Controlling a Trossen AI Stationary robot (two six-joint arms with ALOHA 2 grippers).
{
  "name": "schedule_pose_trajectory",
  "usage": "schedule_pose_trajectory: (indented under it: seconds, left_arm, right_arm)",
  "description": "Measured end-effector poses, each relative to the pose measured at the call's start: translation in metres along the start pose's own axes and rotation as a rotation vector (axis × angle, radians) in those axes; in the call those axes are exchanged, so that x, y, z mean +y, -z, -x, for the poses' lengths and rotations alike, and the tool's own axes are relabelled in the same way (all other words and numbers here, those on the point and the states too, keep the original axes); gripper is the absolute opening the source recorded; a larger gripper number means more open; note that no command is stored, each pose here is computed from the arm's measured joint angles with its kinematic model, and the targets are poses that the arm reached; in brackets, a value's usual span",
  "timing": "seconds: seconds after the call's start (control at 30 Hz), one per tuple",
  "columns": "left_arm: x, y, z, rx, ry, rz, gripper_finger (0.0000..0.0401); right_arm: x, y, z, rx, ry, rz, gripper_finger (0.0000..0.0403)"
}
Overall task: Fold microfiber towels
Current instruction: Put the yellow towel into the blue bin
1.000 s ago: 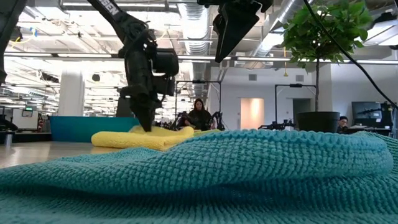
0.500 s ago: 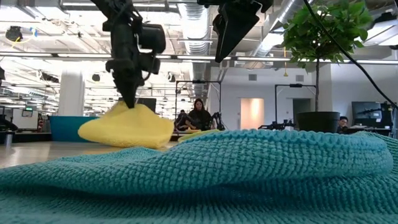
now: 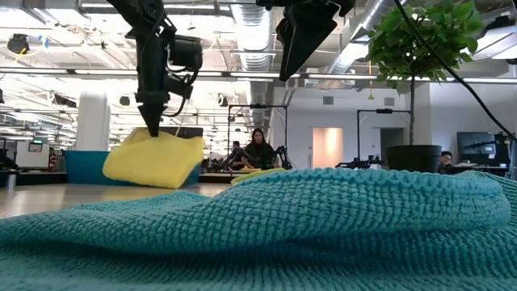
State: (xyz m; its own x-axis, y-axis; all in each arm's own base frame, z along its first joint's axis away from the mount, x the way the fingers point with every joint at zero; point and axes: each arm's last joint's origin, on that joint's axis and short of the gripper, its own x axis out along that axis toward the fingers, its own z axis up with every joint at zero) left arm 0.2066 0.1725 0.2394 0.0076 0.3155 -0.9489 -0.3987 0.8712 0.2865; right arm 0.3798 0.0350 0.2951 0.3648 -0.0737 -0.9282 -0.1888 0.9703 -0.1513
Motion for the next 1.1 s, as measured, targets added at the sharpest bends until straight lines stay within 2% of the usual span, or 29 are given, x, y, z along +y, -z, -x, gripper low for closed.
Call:
schedule_pose_trajectory:
  seconds: [0.07,0.33,0.53,0.67,0.9,1.1]
  left_arm:
    - [0.01,0.003,-0.002,0.023,-0.047,0.04,0.0]
    - [0.046,0.013,-0.01,0.011,-0.099,0.151,0.0]
    - [0.066,0.018,-0.015,0.0,-0.161,0.175,0.0]
    - [0.069,0.021,-0.017,-0.026,-0.092,0.182,0.0]
    - [0.07,0.021,-0.017,-0.031,-0.085,0.194,0.0002]
    - [0.07,0.021,-0.017,-0.025,-0.096,0.184,0.0052]
  right_arm:
    - [0.0,0.0,0.0,0.0,0.0,0.0,0.024]
    - [0.0,0.0,0.0,0.0,0.0,0.0,0.024]
    - [0.0,0.0,0.0,0.0,0.0,0.0,0.024]
    - [0.0,0.0,0.0,0.0,0.0,0.0,0.024]
    - [0.0,0.0,0.0,-0.003,0.0,-0.001,0.024]
    - [0.0,0.0,0.0,-0.003,0.0,-0.001,0.024]
